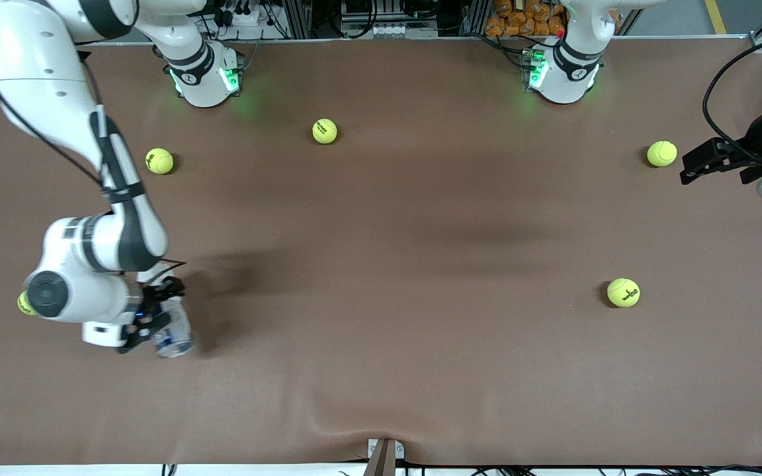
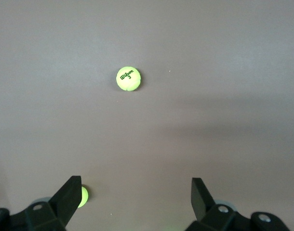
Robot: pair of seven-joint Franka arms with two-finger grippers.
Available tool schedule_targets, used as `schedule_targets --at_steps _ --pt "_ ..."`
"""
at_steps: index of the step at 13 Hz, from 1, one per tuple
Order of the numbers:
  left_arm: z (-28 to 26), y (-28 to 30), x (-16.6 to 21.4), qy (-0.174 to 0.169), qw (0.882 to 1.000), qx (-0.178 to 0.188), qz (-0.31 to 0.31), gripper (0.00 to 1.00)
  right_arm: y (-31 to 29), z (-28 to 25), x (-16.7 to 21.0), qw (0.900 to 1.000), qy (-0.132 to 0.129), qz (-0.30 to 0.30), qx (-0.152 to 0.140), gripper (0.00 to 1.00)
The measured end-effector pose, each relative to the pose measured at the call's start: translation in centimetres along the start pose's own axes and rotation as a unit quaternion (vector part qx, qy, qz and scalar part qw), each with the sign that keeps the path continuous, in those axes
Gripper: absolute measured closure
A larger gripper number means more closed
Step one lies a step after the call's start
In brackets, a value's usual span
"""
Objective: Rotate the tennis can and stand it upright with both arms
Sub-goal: 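Lift the can with the right gripper and carry it to table center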
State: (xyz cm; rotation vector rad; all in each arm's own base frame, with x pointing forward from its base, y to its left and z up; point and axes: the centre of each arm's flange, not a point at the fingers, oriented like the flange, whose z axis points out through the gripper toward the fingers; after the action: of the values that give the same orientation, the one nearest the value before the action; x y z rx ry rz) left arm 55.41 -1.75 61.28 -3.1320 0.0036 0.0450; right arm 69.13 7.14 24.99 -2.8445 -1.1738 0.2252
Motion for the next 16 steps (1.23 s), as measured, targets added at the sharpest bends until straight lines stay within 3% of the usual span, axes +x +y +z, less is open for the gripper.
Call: schedule_targets --at_steps 3,7,10,12,14,16 --pt "0.0 0.0 0.0 0.000 1.000 0.000 0.000 0.00 -7.8 -0.4 6.0 0.991 0.023 -0.132 -0.002 0.23" --pt "0.0 0.0 0.0 0.000 1.000 0.000 0.000 0.00 -19.2 -0.4 12.1 0.966 0.036 -0.254 -0.022 0.21" --pt "0.0 0.0 0.0 0.000 1.000 0.000 0.000 0.00 -31.3 0.2 15.8 0.931 0.024 -0.358 -0.067 0.21" --pt "0.0 -0.1 0.0 0.000 1.000 0.000 -0.001 0.00 -36.2 1.3 16.7 0.913 0.015 -0.399 -0.086 0.21" --pt "0.0 -0.1 0.0 -0.001 1.000 0.000 -0.001 0.00 -36.8 3.2 16.8 0.903 -0.004 -0.417 -0.099 0.21" --pt "0.0 -0.1 0.0 -0.001 1.000 0.000 -0.001 0.00 -36.5 5.2 16.9 0.901 -0.013 -0.421 -0.100 0.21"
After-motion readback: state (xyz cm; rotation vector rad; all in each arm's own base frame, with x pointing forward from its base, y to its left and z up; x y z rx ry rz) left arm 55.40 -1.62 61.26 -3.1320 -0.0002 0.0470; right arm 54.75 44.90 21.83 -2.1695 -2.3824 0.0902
